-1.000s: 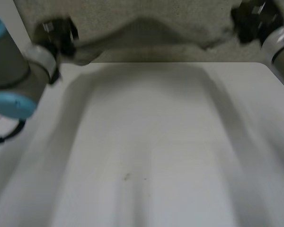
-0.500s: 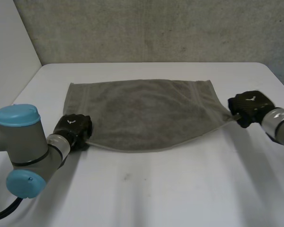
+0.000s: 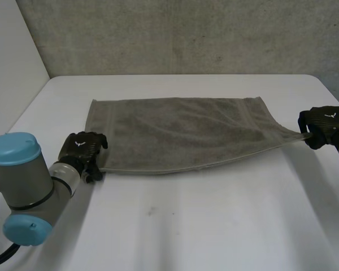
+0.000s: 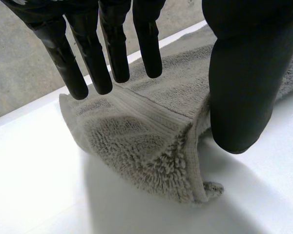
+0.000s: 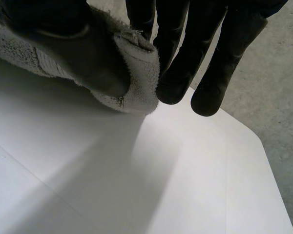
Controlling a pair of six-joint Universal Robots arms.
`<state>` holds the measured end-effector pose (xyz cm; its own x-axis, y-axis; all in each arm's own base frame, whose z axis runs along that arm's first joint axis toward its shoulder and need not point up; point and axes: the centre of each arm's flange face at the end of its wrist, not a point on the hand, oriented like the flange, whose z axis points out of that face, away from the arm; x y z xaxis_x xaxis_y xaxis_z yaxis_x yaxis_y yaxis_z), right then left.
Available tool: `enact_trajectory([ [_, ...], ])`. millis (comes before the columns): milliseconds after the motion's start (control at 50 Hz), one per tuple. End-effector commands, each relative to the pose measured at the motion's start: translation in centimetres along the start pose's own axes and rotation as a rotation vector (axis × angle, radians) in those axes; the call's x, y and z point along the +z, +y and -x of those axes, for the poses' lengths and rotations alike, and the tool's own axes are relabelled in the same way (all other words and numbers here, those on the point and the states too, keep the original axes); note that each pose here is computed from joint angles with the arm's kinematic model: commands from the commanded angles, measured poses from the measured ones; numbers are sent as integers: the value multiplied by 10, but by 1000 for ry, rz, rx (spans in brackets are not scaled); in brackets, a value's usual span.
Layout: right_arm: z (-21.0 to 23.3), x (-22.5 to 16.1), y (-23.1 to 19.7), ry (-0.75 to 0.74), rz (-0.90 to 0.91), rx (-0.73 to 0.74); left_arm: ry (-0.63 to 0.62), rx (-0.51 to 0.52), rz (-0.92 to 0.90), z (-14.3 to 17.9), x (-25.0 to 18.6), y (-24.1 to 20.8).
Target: Fold the towel.
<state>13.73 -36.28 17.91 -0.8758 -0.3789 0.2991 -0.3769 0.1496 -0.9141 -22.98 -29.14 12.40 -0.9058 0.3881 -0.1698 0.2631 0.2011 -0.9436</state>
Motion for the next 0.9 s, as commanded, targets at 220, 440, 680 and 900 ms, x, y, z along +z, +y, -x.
enact_trajectory([
  [220, -4, 0, -2, 25, -5, -5, -6, -8, 53, 6, -9, -3],
  [440, -8, -6, -16, 29, -22, -29, -22, 21, 105, 18, -20, -11],
  [680, 0, -55, -12, -130, 253, -258, -12, 186, 170, 25, -85, -35],
  [900, -26, -98, -10, -183, 379, -361, 69, 333, 87, 21, -146, -46],
])
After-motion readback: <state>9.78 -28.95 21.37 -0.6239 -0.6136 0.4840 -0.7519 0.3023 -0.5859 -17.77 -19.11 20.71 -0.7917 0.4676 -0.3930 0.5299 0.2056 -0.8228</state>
